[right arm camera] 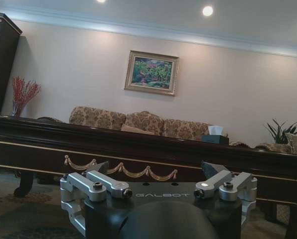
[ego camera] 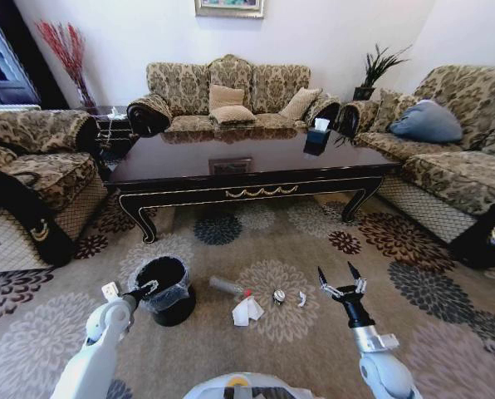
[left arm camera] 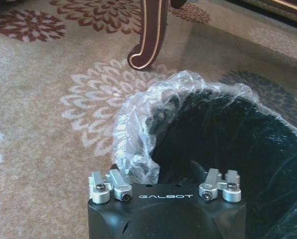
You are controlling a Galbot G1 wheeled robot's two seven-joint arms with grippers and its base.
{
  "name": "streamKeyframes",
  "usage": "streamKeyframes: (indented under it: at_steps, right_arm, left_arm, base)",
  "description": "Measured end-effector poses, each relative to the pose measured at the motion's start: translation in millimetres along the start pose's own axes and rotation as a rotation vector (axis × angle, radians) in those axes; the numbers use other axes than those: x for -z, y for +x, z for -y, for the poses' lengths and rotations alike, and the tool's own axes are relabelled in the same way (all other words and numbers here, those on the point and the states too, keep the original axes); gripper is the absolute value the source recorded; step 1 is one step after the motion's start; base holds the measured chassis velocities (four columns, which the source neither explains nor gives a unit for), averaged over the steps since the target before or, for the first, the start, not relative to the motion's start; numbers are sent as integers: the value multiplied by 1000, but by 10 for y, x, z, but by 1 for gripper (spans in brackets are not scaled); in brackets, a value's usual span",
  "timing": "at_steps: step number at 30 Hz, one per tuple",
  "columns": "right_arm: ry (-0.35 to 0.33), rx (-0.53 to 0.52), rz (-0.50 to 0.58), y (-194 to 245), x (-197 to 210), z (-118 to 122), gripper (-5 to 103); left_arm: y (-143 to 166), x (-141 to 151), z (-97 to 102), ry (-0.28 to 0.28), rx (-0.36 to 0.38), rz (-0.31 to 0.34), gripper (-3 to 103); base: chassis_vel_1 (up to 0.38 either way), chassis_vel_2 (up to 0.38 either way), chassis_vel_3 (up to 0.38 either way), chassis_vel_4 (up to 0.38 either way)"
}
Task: Move to the front of the table and pick up the trash from the floor, then place it into the trash bin.
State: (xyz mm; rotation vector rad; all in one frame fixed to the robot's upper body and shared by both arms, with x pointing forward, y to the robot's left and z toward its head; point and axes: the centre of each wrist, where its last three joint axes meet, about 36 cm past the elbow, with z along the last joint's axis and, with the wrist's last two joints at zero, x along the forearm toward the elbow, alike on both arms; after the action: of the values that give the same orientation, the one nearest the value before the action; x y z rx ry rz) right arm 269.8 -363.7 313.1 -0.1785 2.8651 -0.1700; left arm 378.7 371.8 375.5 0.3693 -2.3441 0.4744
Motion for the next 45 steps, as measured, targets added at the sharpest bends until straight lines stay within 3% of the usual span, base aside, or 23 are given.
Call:
streamKeyframes:
  at_steps: [1,4,7,9,11,13,16,17,20,27,38,41,45]
  right_arm:
    - [0,0,0,0,0,0,100]
    - [0,2,1,-9,-13,-3,100]
    - [0,2,1,-15,-16,-5,100]
    - [0,3,2,-21,-20,-7,100]
    - [1,2,1,-25,-33,1,100]
    - [3,2,0,-27,-41,7,100]
    - [18,-16,-10,-41,-77,34,100]
    - [18,-16,-10,-41,-77,34,100]
    - [26,-59,-24,-65,-118,69,100]
    - [-15,-101,-112,-154,-144,73,100]
    - [-107,-220,-421,-411,-364,-163,100]
    - [-196,-276,-564,-443,-590,-264,100]
    - [-266,-312,-657,-465,-779,-325,100]
  left_arm:
    - [0,0,0,0,0,0,76]
    - [7,-11,-31,-9,13,-1,59]
    - [14,-14,-40,-12,17,0,54]
    - [36,-22,-53,-21,24,0,43]
    - [87,-33,-89,-43,39,1,32]
    - [109,-32,-111,-54,47,3,32]
    - [171,-23,-221,-94,79,9,16]
    - [171,-23,-221,-94,79,9,16]
    - [229,-20,-297,-119,93,14,2]
    - [358,-12,-349,-132,115,40,2]
    - [979,168,-282,-145,96,172,2]
    - [1351,151,-135,-142,48,226,2]
    - [1659,107,35,-140,5,264,2]
  base:
    - [0,0,0,0]
    - [0,0,0,0]
    - [0,0,0,0]
    - [0,0,0,0]
    - [0,0,0,0]
    - [0,0,0,0]
    - [0,0,0,0]
    - [0,0,0,0]
    - [0,0,0,0]
    - [0,0,0,0]
    - [0,0,0,0]
    - [0,0,0,0]
    - [0,0,0,0]
